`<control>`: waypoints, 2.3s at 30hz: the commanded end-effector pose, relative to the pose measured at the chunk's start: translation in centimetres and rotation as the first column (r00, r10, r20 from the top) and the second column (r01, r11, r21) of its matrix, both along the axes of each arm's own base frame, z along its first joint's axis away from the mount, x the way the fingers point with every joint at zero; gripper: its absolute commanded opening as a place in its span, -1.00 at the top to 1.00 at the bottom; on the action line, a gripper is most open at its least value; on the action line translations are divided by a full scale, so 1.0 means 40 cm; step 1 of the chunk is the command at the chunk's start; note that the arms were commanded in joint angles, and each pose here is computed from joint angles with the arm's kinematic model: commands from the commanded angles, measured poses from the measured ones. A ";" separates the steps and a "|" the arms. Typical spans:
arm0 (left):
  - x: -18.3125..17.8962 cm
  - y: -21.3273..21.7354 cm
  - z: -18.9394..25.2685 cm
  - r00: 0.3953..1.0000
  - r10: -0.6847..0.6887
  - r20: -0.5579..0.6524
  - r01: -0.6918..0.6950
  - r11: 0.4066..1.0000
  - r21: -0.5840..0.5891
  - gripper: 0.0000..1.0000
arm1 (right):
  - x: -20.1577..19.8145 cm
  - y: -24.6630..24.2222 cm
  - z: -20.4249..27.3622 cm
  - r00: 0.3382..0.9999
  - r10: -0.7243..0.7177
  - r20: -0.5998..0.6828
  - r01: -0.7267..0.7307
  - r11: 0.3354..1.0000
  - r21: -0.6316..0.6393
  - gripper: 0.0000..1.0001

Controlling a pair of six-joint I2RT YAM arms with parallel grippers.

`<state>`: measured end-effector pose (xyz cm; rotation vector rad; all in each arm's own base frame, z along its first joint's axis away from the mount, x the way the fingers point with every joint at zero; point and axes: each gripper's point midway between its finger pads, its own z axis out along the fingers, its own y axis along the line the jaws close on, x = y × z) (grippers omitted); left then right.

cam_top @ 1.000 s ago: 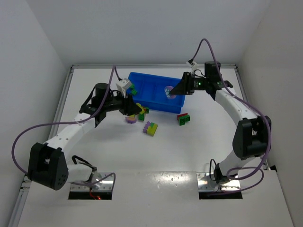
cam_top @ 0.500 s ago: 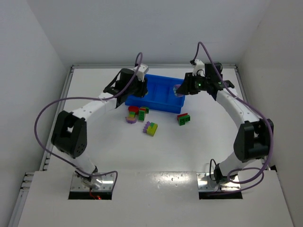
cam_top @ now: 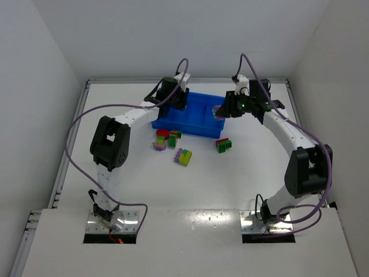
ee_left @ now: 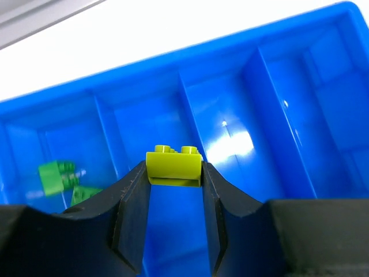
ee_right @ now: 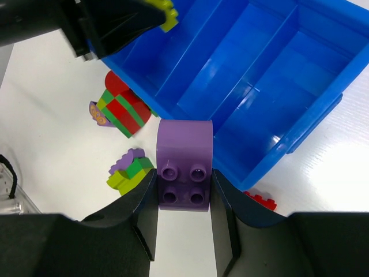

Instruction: Sort the legos into containers by color

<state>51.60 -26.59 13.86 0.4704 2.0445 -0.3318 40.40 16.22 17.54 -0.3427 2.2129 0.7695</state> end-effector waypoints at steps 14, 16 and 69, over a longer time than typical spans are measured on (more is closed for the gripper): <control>0.138 -0.065 -0.052 0.995 0.068 0.067 -0.073 0.995 0.065 0.94 | 0.022 -0.019 0.012 0.998 0.012 0.055 -0.013 1.000 0.018 0.98; 0.145 -0.060 -0.056 0.994 0.084 0.071 -0.089 0.993 0.072 0.94 | 0.024 -0.025 0.013 0.998 0.010 0.054 -0.011 1.000 0.024 0.98; -0.097 0.228 0.435 0.960 0.227 0.162 -0.191 0.958 -0.212 -0.29 | 0.229 0.137 -0.015 0.987 0.056 0.152 -0.040 0.994 -0.105 0.98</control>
